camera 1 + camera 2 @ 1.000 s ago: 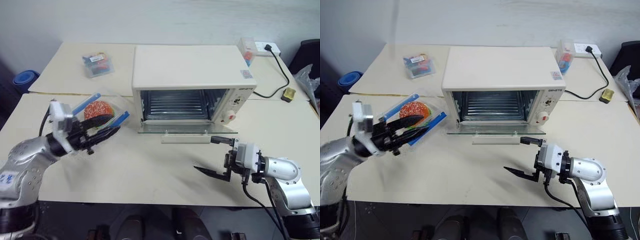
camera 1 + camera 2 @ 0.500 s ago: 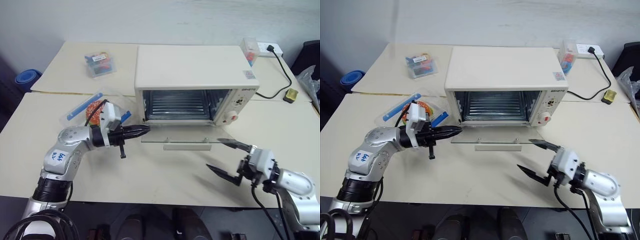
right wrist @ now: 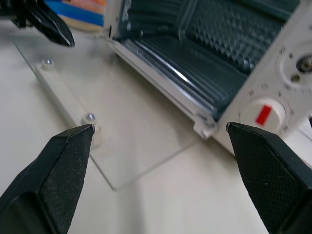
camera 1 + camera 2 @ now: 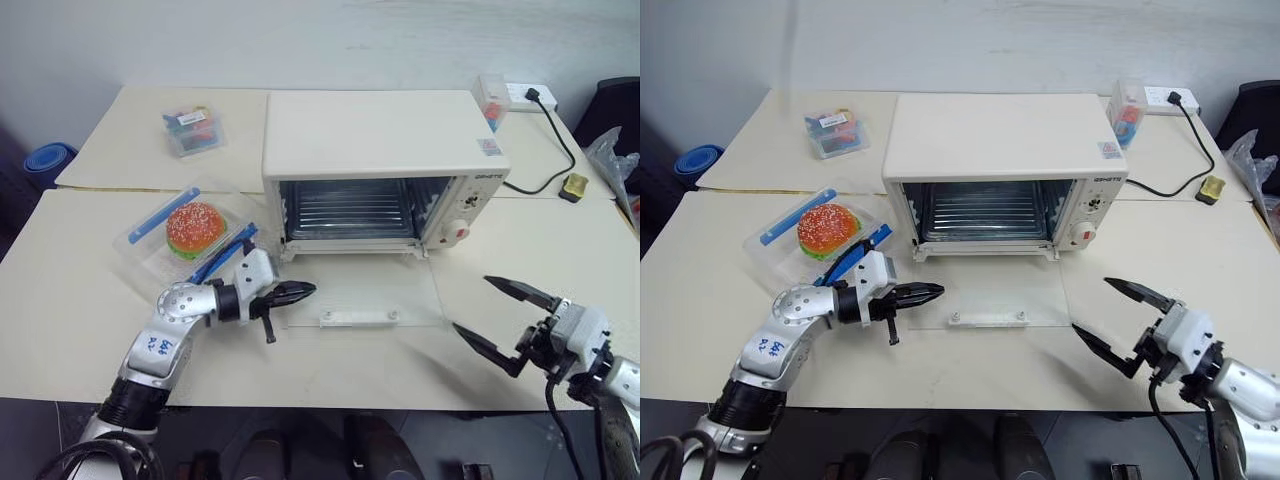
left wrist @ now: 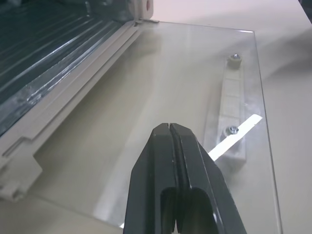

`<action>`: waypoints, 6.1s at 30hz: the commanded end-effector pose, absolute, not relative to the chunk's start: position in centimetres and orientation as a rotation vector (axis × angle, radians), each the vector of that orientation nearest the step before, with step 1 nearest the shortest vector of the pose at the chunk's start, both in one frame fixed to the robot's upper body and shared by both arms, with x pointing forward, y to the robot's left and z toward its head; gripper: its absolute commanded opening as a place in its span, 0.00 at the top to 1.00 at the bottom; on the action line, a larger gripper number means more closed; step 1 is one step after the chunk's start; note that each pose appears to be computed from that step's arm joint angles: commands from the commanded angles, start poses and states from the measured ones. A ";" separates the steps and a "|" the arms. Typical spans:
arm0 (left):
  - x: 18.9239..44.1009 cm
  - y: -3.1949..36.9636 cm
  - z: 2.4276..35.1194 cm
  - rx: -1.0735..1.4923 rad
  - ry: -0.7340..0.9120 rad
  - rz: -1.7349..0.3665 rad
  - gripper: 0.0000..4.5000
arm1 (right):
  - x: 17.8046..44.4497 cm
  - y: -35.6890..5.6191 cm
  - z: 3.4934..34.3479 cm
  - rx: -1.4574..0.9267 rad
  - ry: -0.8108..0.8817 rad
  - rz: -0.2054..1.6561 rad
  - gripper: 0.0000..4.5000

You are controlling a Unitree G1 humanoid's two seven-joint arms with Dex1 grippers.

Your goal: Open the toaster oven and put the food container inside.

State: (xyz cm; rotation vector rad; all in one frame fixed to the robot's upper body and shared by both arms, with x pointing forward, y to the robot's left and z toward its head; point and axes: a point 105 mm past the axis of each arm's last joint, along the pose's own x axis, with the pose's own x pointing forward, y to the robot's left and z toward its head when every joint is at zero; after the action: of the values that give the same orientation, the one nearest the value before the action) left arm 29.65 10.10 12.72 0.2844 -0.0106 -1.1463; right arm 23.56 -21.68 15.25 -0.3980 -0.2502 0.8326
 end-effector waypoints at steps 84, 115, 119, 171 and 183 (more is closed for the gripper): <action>31.8 13.6 19.8 -0.078 0.546 -0.643 0.96 | 21.6 -21.3 16.9 -0.485 -0.324 0.781 0.00; 25.5 18.0 19.9 0.180 0.346 -1.220 0.96 | 16.5 -15.9 15.6 -0.189 0.185 1.261 0.71; 24.9 15.5 17.6 0.211 0.279 -1.320 1.00 | 15.7 -14.2 14.1 -0.157 0.188 1.315 0.99; 23.7 19.5 19.1 0.277 -0.032 -1.312 0.12 | 29.0 -25.7 10.6 -0.551 0.132 0.955 1.00; 24.0 18.1 22.4 0.012 -0.190 -1.248 0.00 | 28.7 -20.0 13.4 -0.319 -0.206 1.032 1.00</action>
State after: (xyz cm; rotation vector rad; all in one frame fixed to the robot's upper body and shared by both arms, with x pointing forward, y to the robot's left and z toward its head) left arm 24.06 18.08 20.86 0.0281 -0.1204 -1.2790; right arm 28.34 -19.88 10.53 -0.3434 -0.0849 1.0891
